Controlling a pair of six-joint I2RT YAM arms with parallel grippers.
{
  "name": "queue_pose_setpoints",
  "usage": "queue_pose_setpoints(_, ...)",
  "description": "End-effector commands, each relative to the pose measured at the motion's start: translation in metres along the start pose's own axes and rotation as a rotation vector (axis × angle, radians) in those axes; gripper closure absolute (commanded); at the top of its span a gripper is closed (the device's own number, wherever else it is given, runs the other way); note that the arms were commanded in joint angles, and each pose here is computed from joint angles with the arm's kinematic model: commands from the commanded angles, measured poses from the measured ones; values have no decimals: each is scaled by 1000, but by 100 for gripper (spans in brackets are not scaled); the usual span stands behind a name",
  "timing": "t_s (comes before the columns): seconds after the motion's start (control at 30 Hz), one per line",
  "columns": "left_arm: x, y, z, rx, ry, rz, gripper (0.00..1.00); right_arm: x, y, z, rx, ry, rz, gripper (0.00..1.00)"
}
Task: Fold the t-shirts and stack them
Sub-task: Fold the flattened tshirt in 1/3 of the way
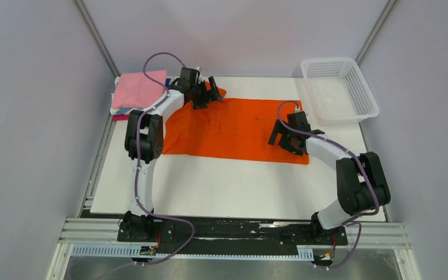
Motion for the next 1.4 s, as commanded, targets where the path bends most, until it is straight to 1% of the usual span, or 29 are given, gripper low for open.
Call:
queue_pose_setpoints(0.0,-19,-35,-33,27,-84,162,0,-19,3,-16,-7,-89,-17,0)
queue_pose_setpoints(0.13,-10,-46,-69,-31,-160,231,0,-24,6,-22,-25,-108,-12,0)
queue_pose_setpoints(0.2,-2,-50,-92,-18,-202,221,0,-27,8,-22,-29,-112,-16,0)
queue_pose_setpoints(0.23,9,-40,-89,-22,-189,191,0,-28,9,-21,-28,-112,-18,0)
queue_pose_setpoints(0.27,14,-40,-97,-10,-195,180,0,-30,10,-21,-29,-113,-19,0)
queue_pose_setpoints(0.33,38,-18,-92,-36,-148,126,0,-31,14,-17,-39,-108,-27,0)
queue_pose_setpoints(0.4,50,-4,-88,-73,-131,94,0,-29,17,-12,-39,-94,-33,0)
queue_pose_setpoints(0.5,64,14,-82,-126,-88,64,0,-21,15,2,17,-68,-47,0)
queue_pose_setpoints(0.6,83,36,-74,-178,-35,28,0,-6,7,14,58,-15,-39,0)
queue_pose_setpoints(0.7,99,53,-71,-236,5,3,0,16,-1,16,83,42,-13,0)
queue_pose_setpoints(0.77,111,63,-73,-256,36,-12,0,29,-6,12,93,81,11,0)
queue_pose_setpoints(0.83,124,69,-82,-264,59,-28,0,47,-11,3,101,151,35,0)
queue_pose_setpoints(0.87,138,79,-85,-288,89,-39,0,56,-13,-2,103,183,56,0)
queue_pose_setpoints(0.9,141,77,-92,-285,80,-39,0,65,-16,-8,106,218,74,0)
queue_pose_setpoints(0.97,165,92,-106,-333,101,-47,0,82,-16,-21,74,280,108,0)
queue_pose_setpoints(1.07,190,96,-123,-345,120,-47,0,104,-17,-38,46,343,157,0)
queue_pose_setpoints(1.2,225,100,-151,-382,145,-57,0,120,-19,-54,42,395,186,0)
queue_pose_setpoints(1.3,244,106,-174,-411,135,-82,0,127,-20,-64,59,425,209,0)
queue_pose_setpoints(1.37,252,109,-184,-401,126,-94,0,131,-19,-72,57,433,210,0)
Point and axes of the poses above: each gripper's point midway between its finger pads, its own z axis out along the fingers, its own y axis along the line the jaws close on, x = y × z, the point moved 8 cm from there along -z, back along the fingers, and after that the axes turned 9 degrees about -z, right-handed, at the moved point
